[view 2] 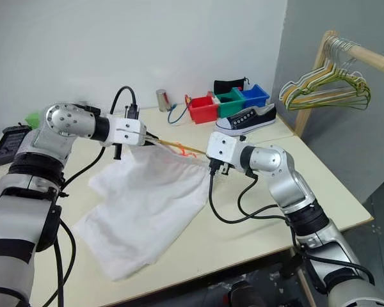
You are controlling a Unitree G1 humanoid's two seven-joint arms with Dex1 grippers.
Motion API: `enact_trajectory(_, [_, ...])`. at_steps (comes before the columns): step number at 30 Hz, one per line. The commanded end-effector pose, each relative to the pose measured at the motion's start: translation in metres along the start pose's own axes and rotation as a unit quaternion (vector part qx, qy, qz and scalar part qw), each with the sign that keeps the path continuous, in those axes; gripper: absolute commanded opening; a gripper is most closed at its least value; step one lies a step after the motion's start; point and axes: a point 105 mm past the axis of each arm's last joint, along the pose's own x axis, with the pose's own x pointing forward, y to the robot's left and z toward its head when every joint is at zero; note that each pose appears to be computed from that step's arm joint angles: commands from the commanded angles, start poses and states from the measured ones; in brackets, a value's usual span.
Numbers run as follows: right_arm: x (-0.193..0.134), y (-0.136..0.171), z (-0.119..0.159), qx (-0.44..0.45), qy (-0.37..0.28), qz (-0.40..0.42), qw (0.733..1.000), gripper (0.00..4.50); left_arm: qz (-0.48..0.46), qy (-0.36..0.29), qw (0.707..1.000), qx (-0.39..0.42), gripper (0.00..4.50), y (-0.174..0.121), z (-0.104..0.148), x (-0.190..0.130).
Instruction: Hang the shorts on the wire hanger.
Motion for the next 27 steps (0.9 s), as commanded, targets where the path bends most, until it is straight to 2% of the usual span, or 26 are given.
enact_trajectory(1, [-0.024, -0.002, -0.003, 0.006, 0.009, 0.033, 0.999, 2.94, 0.032, -0.037, 0.999, -0.023, 0.00, -0.006, 0.012, -0.007])
enact_trajectory(7, [-0.040, 0.010, -0.013, 0.058, 0.030, 0.093, 0.994, 4.32, 0.035, -0.044, 0.996, -0.072, 0.00, -0.039, 0.016, 0.000])
enact_trajectory(8, [-0.042, 0.010, -0.017, 0.082, 0.033, 0.100, 0.991, 4.43, 0.040, -0.041, 0.995, -0.086, 0.00, -0.041, 0.015, -0.003])
enact_trajectory(14, [-0.042, 0.015, -0.050, 0.231, 0.046, 0.118, 0.965, 4.43, 0.058, -0.038, 0.982, -0.174, 0.00, -0.045, 0.010, -0.035])
enact_trajectory(17, [-0.028, 0.030, -0.063, 0.335, 0.041, 0.134, 0.932, 4.43, 0.067, -0.040, 0.971, -0.227, 0.00, -0.043, 0.004, -0.056])
enact_trajectory(20, [-0.012, 0.041, -0.068, 0.399, 0.045, 0.141, 0.905, 4.43, 0.072, -0.029, 0.967, -0.242, 0.00, -0.043, -0.001, -0.066])
enact_trajectory(22, [0.002, 0.047, -0.065, 0.427, 0.039, 0.145, 0.892, 4.43, 0.075, -0.027, 0.965, -0.249, 0.00, -0.042, -0.003, -0.071])
enact_trajectory(27, [0.020, 0.041, -0.035, 0.500, -0.012, 0.162, 0.851, 4.43, 0.076, -0.022, 0.965, -0.249, 0.00, -0.042, -0.003, -0.073])
